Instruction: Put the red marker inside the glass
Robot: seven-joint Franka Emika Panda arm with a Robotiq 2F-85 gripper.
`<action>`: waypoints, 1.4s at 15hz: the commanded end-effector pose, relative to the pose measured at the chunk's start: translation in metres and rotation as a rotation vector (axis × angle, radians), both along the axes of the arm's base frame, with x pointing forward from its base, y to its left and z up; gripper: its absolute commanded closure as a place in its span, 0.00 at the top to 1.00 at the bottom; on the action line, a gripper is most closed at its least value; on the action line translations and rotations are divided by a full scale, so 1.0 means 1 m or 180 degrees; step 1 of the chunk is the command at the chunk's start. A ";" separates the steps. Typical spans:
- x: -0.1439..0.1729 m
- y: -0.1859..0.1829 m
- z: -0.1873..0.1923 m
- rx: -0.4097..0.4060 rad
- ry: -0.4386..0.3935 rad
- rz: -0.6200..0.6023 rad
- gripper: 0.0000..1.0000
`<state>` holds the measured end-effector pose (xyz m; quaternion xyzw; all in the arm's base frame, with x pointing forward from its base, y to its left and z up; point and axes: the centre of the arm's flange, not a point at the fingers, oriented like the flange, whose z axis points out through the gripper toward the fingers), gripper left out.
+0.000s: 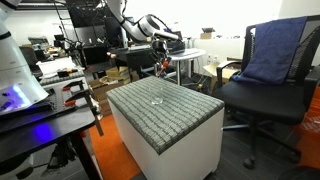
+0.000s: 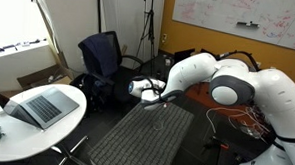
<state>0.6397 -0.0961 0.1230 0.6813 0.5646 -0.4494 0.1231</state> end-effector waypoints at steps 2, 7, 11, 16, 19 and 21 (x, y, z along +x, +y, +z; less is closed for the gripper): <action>0.013 0.014 -0.011 -0.0135 0.0084 0.0024 0.05; 0.012 0.027 -0.028 -0.0139 0.0162 0.0091 0.05; 0.011 0.036 -0.042 -0.0111 0.0219 0.0119 0.05; 0.011 0.045 -0.058 -0.0109 0.0288 0.0150 0.05; 0.011 0.051 -0.066 -0.0121 0.0336 0.0168 0.05; 0.010 0.054 -0.070 -0.0138 0.0368 0.0177 0.05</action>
